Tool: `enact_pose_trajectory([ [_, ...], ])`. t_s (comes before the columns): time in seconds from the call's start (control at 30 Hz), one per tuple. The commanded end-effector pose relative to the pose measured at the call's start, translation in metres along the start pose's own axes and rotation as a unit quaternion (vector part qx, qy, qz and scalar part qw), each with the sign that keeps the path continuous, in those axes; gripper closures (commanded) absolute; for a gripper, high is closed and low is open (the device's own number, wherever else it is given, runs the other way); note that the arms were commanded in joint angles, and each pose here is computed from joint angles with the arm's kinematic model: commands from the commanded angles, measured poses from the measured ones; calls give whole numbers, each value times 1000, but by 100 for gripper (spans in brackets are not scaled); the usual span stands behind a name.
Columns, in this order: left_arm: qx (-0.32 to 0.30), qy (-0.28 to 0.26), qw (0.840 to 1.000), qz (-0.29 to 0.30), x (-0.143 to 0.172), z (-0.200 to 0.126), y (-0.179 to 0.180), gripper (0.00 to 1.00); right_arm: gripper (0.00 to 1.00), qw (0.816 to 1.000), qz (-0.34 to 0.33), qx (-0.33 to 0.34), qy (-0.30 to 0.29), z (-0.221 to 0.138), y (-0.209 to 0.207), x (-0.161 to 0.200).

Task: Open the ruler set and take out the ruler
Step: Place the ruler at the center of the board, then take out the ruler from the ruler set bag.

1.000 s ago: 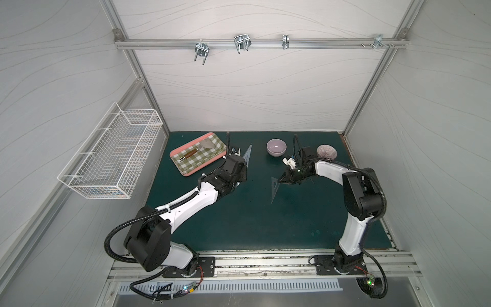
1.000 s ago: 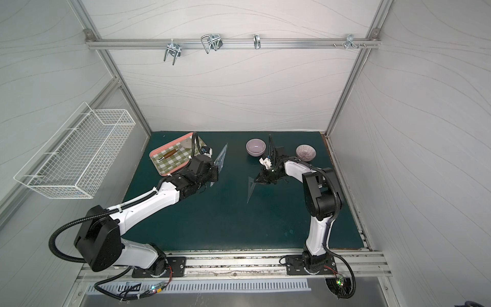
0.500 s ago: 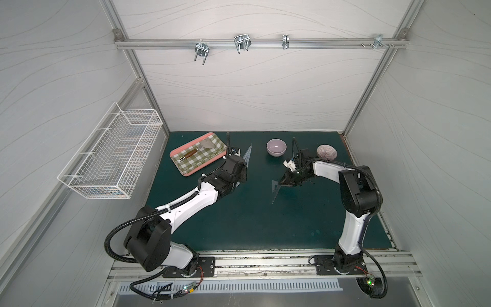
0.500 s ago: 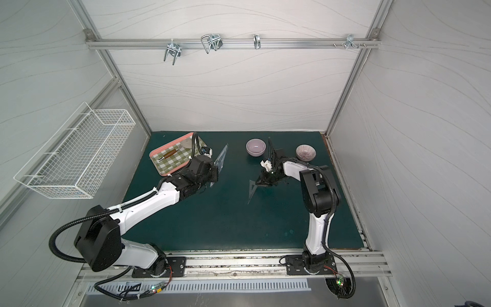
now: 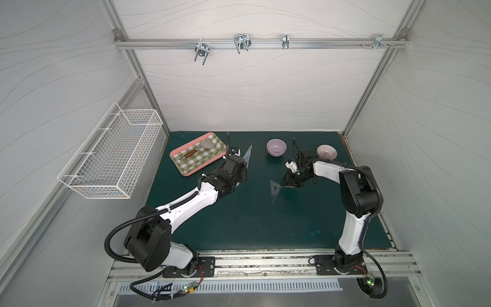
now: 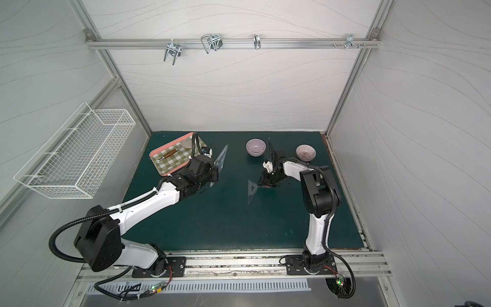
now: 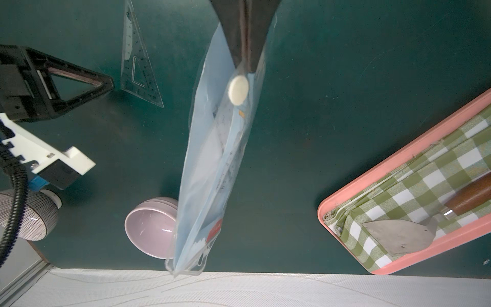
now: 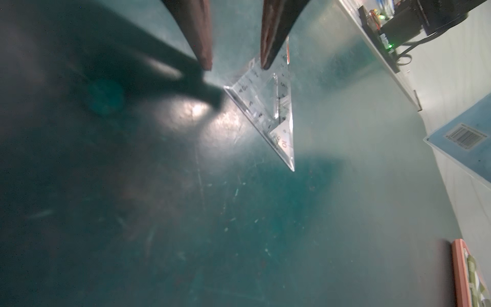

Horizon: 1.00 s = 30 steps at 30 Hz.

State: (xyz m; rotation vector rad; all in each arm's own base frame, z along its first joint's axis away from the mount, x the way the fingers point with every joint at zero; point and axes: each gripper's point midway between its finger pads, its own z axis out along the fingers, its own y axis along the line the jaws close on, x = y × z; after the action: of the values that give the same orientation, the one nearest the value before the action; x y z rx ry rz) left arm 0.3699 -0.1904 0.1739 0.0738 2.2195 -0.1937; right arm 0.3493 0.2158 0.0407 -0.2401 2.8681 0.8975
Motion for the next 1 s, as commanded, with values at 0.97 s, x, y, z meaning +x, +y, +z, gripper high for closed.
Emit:
enact_pose_trajectory([
  [0.97, 66, -32, 995, -61, -15, 1, -26, 100, 92, 971, -108, -185, -105, -51, 237, -52],
])
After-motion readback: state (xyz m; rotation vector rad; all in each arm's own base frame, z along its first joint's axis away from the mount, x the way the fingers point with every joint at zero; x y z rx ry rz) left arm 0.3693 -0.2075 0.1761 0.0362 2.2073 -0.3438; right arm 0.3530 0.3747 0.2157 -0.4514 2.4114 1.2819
